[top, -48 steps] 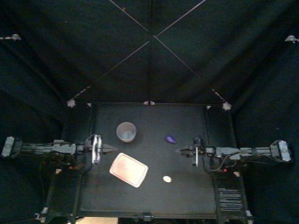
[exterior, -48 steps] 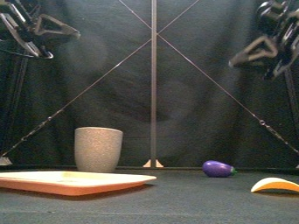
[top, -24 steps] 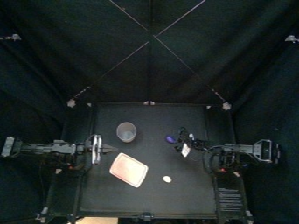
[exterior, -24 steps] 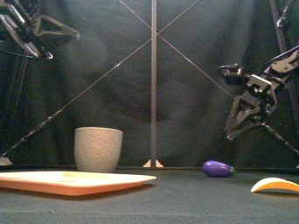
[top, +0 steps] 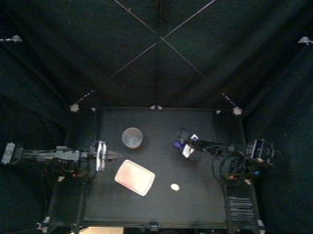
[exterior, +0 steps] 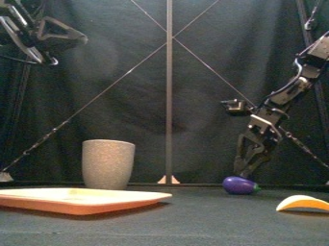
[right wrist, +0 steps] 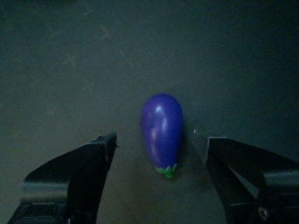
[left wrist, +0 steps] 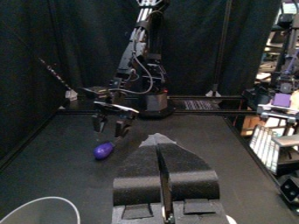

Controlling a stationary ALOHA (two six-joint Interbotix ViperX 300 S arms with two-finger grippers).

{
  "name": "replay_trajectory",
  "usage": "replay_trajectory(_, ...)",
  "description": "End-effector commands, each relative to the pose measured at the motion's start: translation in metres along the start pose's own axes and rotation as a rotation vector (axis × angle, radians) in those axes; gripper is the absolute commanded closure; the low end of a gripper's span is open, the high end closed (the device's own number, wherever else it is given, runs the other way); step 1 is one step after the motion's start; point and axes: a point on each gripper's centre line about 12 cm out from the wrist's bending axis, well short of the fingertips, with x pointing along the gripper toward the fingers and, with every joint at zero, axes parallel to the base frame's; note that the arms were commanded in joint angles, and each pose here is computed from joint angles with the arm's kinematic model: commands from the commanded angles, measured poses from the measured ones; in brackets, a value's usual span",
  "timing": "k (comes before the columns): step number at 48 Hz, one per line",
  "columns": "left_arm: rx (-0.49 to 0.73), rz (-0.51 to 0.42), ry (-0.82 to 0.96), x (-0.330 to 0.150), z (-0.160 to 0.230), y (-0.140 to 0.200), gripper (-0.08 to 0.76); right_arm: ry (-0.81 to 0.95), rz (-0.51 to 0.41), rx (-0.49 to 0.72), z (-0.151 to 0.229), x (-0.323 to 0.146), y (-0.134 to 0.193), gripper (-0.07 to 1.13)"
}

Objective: Pick the eggplant then place it in the grey bowl
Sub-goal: Pick the eggplant

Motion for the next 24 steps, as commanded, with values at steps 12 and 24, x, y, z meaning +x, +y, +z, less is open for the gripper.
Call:
replay_trajectory(12, 0.003, 0.000, -0.015, 0.000, 0.005, 0.000, 0.700, 0.072, -0.017, -0.010, 0.008, 0.031, -0.002, 0.05)
replay_trajectory(24, 0.000, -0.001, -0.012, -0.001, 0.005, 0.000, 0.700, 0.111, -0.017, -0.028, 0.010, 0.042, 0.000, 0.32)
